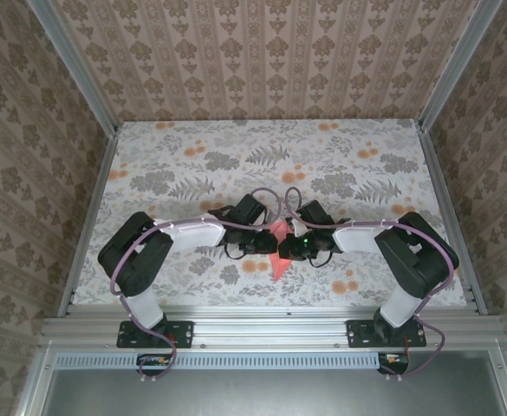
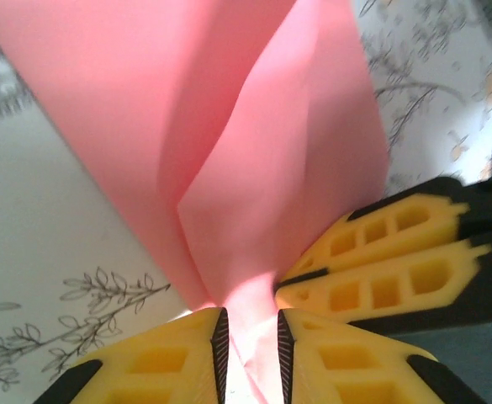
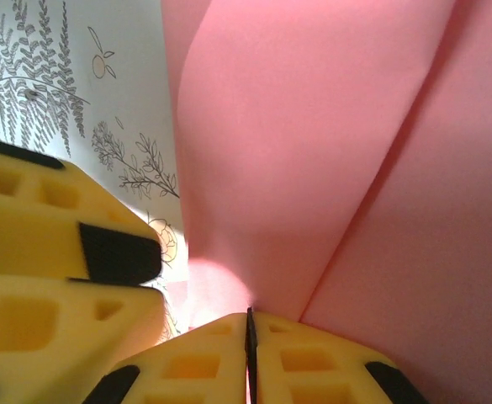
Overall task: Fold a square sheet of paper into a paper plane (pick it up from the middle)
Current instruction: Fourth fold the wing at the center of the table.
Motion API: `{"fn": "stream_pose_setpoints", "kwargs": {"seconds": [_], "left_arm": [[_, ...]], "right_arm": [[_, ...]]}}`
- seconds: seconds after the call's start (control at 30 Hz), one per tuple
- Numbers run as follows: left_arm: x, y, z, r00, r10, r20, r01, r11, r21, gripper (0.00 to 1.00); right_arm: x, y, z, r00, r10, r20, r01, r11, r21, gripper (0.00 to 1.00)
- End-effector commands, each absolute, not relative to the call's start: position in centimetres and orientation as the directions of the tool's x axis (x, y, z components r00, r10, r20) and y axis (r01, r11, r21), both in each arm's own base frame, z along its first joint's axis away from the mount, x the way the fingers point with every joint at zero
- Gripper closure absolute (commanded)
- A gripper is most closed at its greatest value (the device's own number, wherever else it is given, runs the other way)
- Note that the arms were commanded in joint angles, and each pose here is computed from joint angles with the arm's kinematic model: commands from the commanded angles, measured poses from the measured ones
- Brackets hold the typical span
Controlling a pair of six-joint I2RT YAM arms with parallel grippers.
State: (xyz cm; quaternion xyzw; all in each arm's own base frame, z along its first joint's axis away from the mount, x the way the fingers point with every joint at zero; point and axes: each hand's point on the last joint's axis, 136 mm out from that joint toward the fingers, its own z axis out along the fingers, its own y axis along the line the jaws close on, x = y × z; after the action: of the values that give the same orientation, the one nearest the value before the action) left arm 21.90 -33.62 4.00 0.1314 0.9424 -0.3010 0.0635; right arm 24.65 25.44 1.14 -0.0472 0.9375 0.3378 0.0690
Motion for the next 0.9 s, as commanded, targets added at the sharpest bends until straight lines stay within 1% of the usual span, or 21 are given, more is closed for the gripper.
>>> {"fn": "stream_pose_setpoints", "kwargs": {"seconds": [0.0, 0.2, 0.57, 0.87], "left_arm": [[23.4, -33.4, 6.7, -0.940, 0.217, -0.265, 0.330, 0.784, -0.526, 0.72], [25.1, -33.8, 7.4, -0.938, 0.206, -0.278, 0.329, 0.781, -0.531, 0.71], [25.7, -36.0, 4.9, -0.944, 0.233, -0.232, 0.327, 0.742, -0.585, 0.75], [25.1, -35.0, 2.1, -0.948, 0.257, -0.187, 0.318, 0.780, -0.540, 0.76]], "right_arm": [[22.6, 23.2, -1.5, -0.993, -0.075, -0.093, -0.112, 0.849, 0.516, 0.88], [22.7, 23.3, -1.2, -0.991, -0.077, -0.111, -0.124, 0.844, 0.522, 0.89], [22.6, 23.6, -0.9, -0.988, -0.088, -0.127, -0.143, 0.838, 0.526, 0.89], [22.7, 23.6, -0.6, -0.985, -0.095, -0.142, -0.155, 0.840, 0.519, 0.89]]}}
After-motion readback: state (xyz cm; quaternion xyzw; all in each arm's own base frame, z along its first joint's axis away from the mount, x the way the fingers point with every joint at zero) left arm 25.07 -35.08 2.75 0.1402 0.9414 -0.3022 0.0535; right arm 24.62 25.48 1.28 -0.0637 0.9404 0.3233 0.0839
